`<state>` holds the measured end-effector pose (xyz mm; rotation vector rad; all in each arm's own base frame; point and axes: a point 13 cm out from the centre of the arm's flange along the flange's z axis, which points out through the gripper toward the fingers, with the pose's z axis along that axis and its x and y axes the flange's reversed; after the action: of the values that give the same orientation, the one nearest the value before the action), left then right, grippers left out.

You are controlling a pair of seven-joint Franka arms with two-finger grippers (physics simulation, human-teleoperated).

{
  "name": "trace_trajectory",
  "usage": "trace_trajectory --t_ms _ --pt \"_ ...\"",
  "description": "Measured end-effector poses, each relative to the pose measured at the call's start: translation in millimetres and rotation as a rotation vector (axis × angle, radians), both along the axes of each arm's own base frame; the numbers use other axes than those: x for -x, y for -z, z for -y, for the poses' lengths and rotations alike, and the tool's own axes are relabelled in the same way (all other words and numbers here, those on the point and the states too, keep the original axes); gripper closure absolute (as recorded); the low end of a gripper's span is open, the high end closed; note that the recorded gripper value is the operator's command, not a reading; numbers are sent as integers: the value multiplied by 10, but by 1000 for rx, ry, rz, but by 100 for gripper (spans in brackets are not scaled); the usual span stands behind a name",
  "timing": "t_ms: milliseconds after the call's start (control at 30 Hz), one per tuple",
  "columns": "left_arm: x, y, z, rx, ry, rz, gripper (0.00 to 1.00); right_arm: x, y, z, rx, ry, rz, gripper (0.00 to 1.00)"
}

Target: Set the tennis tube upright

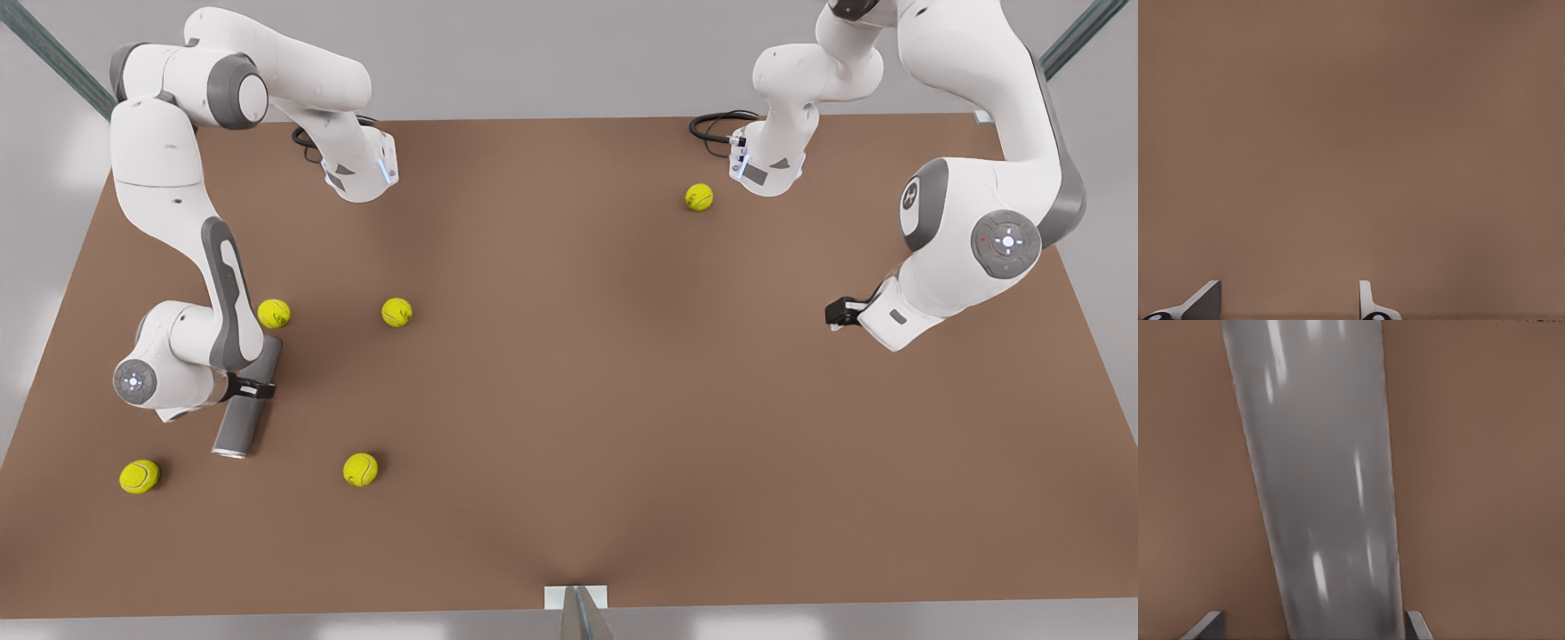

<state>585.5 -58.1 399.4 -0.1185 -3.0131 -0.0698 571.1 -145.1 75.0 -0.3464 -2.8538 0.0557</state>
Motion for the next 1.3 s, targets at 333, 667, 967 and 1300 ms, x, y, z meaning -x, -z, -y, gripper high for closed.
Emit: trace_trajectory --t_ms 333,667,967,1300 --pt "-3 41 2 0 0 -7 0 37 98 109 -13 -28 -2 0" --pt "-1 81 0 0 0 -15 0 100 292 108 -25 -51 -27 0" --pt "4 91 -1 -1 -1 -19 0 72 285 87 -33 -62 -21 39" --pt "7 92 -1 -1 -2 -20 0 -745 -403 -1012 -26 -298 81 37"
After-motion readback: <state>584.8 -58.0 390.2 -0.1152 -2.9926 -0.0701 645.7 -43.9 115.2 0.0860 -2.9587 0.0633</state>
